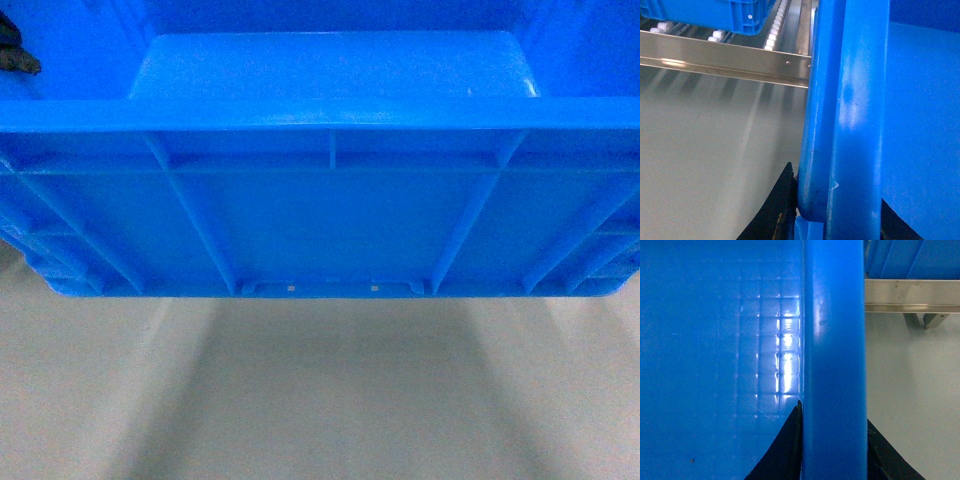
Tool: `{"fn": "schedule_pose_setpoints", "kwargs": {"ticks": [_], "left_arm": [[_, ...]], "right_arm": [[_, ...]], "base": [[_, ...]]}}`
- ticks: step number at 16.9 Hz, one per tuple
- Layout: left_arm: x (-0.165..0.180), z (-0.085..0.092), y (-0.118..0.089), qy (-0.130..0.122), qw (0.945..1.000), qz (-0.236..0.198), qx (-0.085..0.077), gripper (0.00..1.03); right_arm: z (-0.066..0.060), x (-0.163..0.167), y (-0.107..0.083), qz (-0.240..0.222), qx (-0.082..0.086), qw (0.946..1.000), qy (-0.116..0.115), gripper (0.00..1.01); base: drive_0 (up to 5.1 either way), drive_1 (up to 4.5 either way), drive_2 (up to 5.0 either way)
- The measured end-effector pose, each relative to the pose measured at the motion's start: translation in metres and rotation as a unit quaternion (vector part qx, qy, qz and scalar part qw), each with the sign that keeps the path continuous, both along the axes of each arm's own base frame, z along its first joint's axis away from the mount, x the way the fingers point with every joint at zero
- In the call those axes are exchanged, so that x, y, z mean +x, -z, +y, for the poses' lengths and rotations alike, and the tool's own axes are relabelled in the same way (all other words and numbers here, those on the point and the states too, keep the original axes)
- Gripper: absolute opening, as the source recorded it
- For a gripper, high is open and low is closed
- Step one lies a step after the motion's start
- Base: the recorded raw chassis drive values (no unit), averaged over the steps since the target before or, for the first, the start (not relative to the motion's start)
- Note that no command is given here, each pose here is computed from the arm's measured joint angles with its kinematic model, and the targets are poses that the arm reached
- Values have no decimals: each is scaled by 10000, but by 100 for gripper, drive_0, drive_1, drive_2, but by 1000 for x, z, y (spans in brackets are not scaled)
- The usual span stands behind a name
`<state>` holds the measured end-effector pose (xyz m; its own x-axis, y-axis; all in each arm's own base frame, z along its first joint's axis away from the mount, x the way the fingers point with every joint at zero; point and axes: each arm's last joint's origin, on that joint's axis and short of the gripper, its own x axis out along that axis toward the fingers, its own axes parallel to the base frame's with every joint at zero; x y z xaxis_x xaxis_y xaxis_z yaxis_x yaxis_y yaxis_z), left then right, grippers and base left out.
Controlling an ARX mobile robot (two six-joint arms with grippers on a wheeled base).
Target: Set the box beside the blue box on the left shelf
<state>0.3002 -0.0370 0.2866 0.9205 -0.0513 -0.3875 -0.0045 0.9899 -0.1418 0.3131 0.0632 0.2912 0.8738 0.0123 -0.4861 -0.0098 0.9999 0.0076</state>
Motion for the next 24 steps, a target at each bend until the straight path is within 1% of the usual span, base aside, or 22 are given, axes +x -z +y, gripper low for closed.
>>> {"fn": "schedule_pose_setpoints", "kwargs": {"ticks": [6,24], "left_arm": [[0,0,0,-3,10000,-9,-3,20],[0,0,0,-2,10000,-13,-6,20]], "right_arm": [[0,0,0,-11,2,10000,4,21],[0,0,-1,-33,2,10000,6,21]], "base": [[0,0,0],[7,433,-419]]}}
